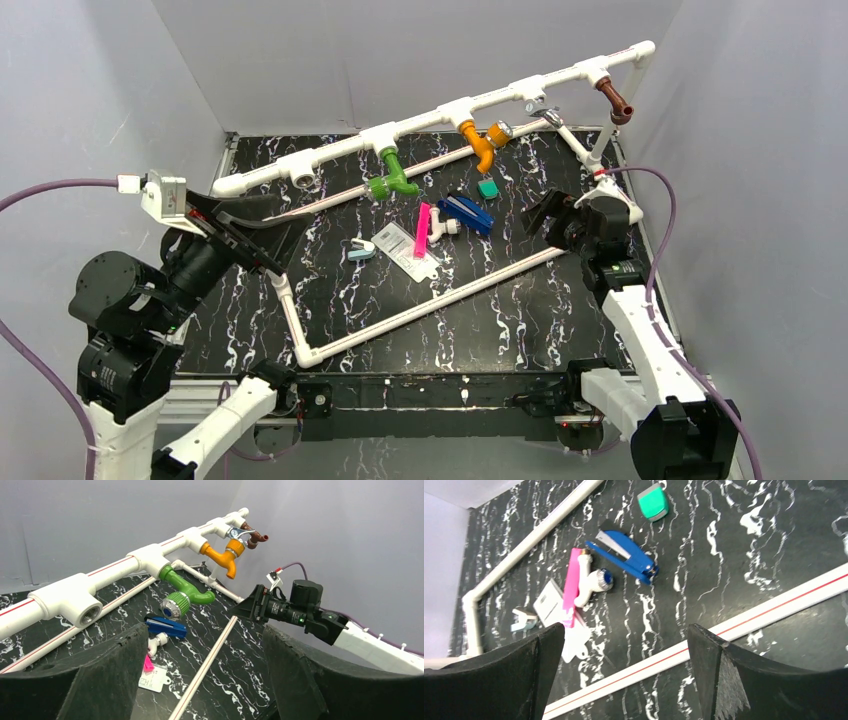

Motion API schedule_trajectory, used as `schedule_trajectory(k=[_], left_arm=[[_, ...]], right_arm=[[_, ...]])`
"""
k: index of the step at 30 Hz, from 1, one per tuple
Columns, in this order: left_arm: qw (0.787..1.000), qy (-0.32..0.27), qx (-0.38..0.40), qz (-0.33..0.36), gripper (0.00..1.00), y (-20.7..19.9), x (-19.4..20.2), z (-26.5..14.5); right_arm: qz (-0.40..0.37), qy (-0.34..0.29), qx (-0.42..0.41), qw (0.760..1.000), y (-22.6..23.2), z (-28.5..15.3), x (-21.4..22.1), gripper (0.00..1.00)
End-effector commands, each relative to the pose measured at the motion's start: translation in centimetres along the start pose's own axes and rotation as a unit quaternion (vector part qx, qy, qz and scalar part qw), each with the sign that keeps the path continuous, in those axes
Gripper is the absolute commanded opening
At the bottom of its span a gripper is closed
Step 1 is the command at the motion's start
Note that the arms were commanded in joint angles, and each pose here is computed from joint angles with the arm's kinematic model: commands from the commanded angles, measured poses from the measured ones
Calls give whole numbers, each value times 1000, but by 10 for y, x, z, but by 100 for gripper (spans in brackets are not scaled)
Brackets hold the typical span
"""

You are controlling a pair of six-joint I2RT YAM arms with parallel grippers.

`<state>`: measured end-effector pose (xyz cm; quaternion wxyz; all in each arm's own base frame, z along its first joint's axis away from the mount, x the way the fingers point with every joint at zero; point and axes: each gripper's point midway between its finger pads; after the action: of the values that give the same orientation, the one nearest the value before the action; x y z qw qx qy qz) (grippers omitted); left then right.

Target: Install the water faucets

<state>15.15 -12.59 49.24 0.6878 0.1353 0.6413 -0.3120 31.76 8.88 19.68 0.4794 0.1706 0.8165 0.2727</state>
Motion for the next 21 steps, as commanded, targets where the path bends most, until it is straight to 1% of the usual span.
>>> schedule_trajectory(k=[1, 5, 7, 9, 12, 15, 17, 21], left_arm=[[1000, 12, -9, 7, 82, 5, 9, 1], [1000, 14, -16, 16, 82, 8, 12, -4], [999, 15, -18, 21, 82, 9, 13, -6], [999, 16, -21, 26, 82, 10, 15, -8], [998, 18, -40, 34, 82, 17, 18, -14], [996, 24, -65, 48, 82, 28, 26, -22], [995, 29, -78, 56, 82, 33, 31, -26], [993, 43, -86, 66, 82, 38, 41, -30]], right_arm=[[65, 22, -3, 998, 22, -17, -5, 99], [80, 36, 3, 996, 28, -20, -7, 99], [84, 70, -4, 994, 32, -19, 2, 99], [68, 100, -39, 992, 41, -17, 12, 99], [76, 117, -111, 984, 57, -13, 25, 99], [82, 137, -162, 974, 65, -10, 41, 99], [77, 139, -156, 975, 66, 0, 46, 99], [46, 170, -108, 978, 71, 27, 77, 98]])
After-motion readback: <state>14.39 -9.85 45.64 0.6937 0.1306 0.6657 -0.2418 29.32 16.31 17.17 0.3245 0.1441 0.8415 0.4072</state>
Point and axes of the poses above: each gripper's point midway between its finger pads, its own z axis out along the fingers, its own y axis along the line the jaws close on, x = y × z, and after that the axes turned 9 degrees about z, right-handed
